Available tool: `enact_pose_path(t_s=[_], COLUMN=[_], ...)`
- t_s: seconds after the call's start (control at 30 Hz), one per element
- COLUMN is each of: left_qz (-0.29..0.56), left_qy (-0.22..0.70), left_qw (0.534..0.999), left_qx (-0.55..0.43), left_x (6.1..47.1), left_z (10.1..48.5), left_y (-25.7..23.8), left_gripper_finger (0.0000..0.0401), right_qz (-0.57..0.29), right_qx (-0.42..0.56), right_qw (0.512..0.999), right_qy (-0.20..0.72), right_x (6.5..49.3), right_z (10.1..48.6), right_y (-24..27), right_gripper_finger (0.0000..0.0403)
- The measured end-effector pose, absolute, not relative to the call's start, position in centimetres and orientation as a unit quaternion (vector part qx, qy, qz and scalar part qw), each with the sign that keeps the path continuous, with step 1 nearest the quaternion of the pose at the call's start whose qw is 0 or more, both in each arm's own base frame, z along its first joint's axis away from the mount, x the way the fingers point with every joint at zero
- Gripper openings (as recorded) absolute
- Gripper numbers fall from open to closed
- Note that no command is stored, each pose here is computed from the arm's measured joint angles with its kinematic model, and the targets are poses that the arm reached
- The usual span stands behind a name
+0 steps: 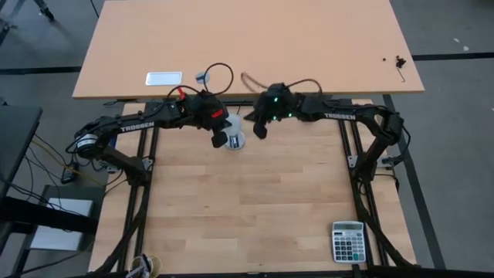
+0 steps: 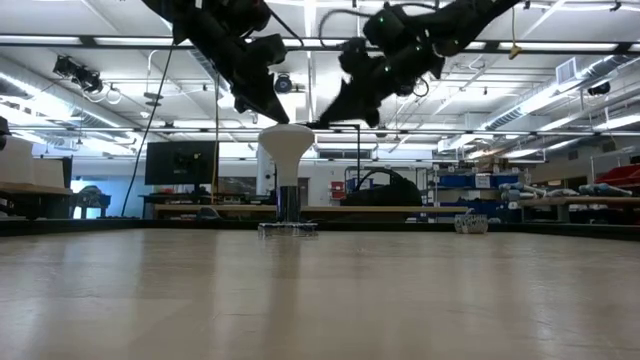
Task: Screw lightbulb
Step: Remove the bulb from the lamp socket
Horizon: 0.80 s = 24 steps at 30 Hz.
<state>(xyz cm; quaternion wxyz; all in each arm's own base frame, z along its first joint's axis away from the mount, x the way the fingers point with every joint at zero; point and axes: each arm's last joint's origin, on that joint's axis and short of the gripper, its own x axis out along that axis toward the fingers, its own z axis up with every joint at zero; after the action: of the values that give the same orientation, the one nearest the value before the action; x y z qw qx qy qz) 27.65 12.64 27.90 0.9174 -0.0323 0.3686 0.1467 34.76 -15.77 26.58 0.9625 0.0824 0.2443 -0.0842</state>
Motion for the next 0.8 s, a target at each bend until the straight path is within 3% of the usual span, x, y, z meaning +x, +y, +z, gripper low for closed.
enact_pose_path(t_s=[0.2, 0.8], left_qz=[0.149, 0.149], left_qy=[0.367, 0.367], left_qw=[0.918, 0.918], left_qx=[-0.028, -0.029], left_x=[27.7, 27.8], left_z=[27.9, 27.9], left_y=[12.7, 12.4], left_gripper_finger=[0.0000, 0.0000], right_qz=[-0.028, -0.130], right_qx=[0.057, 0.064], right_qw=[0.962, 0.952], right_qy=[0.267, 0.269], right_x=[36.4, 36.1], right_z=[25.5, 24.6], right_y=[-12.5, -15.1], right_gripper_finger=[0.0011, 0.0008])
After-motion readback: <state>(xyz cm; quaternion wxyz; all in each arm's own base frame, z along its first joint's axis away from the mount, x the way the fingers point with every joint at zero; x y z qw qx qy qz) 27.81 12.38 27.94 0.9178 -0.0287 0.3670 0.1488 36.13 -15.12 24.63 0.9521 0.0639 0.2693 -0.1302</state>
